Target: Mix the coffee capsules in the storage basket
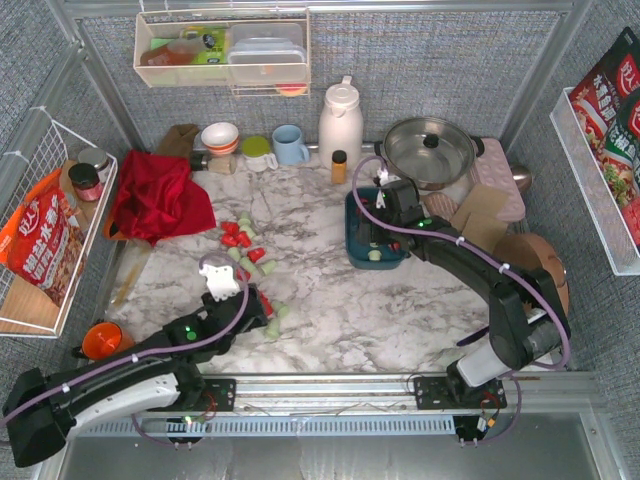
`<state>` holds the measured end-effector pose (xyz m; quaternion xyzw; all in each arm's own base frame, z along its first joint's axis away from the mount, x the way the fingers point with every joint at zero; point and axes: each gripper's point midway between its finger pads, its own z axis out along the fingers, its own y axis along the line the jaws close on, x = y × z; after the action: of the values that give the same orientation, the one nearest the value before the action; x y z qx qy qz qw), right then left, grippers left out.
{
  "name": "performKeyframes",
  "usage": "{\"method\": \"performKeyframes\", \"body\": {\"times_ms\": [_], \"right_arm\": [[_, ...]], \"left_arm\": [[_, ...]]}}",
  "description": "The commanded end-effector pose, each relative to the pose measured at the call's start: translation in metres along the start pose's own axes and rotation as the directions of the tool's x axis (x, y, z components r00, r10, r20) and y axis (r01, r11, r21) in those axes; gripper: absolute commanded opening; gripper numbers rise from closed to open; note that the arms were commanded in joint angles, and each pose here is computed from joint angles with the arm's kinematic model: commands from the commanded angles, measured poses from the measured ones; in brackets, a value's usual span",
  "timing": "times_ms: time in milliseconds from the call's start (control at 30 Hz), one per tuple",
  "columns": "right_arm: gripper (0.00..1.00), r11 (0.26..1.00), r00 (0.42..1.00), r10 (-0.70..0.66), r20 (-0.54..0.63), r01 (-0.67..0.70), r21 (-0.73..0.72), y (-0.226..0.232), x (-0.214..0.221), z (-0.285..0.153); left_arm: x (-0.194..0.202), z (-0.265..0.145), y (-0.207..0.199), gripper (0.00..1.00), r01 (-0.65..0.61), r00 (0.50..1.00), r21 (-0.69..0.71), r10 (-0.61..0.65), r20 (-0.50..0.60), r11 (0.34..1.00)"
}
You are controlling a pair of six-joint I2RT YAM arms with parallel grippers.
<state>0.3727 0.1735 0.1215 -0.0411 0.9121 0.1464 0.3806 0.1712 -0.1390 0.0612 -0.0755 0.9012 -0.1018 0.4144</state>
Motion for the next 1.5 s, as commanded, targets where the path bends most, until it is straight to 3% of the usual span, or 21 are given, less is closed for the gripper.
{"method": "performKeyframes", "body": {"times_ms": [0, 167, 300, 400, 500, 567, 633, 800, 900, 1000, 1067, 1167, 1233, 1467], "right_arm": [[0.70, 1.000, 1.000, 0.005, -0.005, -0.005, -0.020, 0.006, -0.003, 0.001], [0.70, 0.999, 1.000, 0.006, -0.004, -0.006, -0.032, 0.008, -0.004, 0.000], [0.70, 0.999, 1.000, 0.002, 0.000, -0.002, -0.042, 0.010, -0.005, -0.002], [0.70, 0.999, 1.000, -0.005, -0.001, 0.005, -0.043, 0.010, -0.005, -0.003], [0.70, 0.999, 1.000, -0.019, 0.004, 0.019, -0.043, 0.009, -0.005, -0.005], [0.70, 0.999, 1.000, -0.025, 0.011, 0.026, -0.037, 0.008, -0.006, -0.008], [0.70, 0.999, 0.999, -0.030, 0.021, 0.030, -0.035, 0.007, -0.008, -0.010], [0.70, 0.999, 0.998, -0.035, 0.044, 0.037, -0.036, 0.007, -0.011, -0.017], [0.70, 0.999, 0.998, -0.029, 0.061, 0.032, -0.043, 0.008, -0.013, -0.018], [0.70, 0.998, 0.998, -0.027, 0.058, 0.031, -0.055, 0.010, -0.012, -0.018], [0.70, 0.998, 0.998, -0.029, 0.053, 0.032, -0.053, 0.010, -0.010, -0.019], [0.70, 0.998, 0.997, -0.026, 0.070, 0.029, -0.050, 0.008, -0.012, -0.022], [0.70, 0.998, 0.997, -0.023, 0.079, 0.027, -0.053, 0.009, -0.015, -0.023], [0.70, 0.997, 0.998, -0.004, 0.070, 0.010, -0.082, 0.015, -0.013, -0.020]], "left_arm": [[-0.006, -0.006, -0.011, 0.80, -0.097, 0.995, 0.077, 0.100, -0.032, 0.992], [-0.029, -0.010, -0.024, 0.75, -0.183, 0.983, 0.122, 0.181, 0.026, 0.975], [-0.055, -0.010, -0.035, 0.73, -0.336, 0.940, 0.147, 0.321, 0.115, 0.930], [-0.067, -0.008, -0.053, 0.71, -0.453, 0.888, 0.218, 0.417, 0.194, 0.865], [-0.078, -0.001, -0.051, 0.71, -0.573, 0.815, 0.188, 0.530, 0.235, 0.798], [-0.081, 0.004, -0.046, 0.72, -0.639, 0.766, 0.174, 0.600, 0.228, 0.749], [-0.083, 0.010, -0.040, 0.72, -0.658, 0.752, 0.172, 0.630, 0.193, 0.733], [-0.083, 0.008, -0.058, 0.65, -0.622, 0.778, 0.273, 0.618, 0.112, 0.734], [-0.096, 0.005, -0.066, 0.67, -0.563, 0.822, 0.254, 0.564, 0.078, 0.786], [-0.108, -0.002, -0.078, 0.67, -0.374, 0.925, 0.237, 0.379, 0.027, 0.897], [-0.092, -0.005, -0.082, 0.66, -0.207, 0.968, 0.237, 0.233, -0.088, 0.949], [-0.047, -0.001, -0.069, 0.63, 0.000, 0.961, 0.142, 0.039, -0.273, 0.990], [-0.016, -0.003, -0.066, 0.62, 0.046, 0.943, 0.096, -0.011, -0.331, 0.994], [0.025, -0.013, -0.060, 0.62, -0.038, 0.920, 0.000, 0.035, -0.390, 0.999]]}}
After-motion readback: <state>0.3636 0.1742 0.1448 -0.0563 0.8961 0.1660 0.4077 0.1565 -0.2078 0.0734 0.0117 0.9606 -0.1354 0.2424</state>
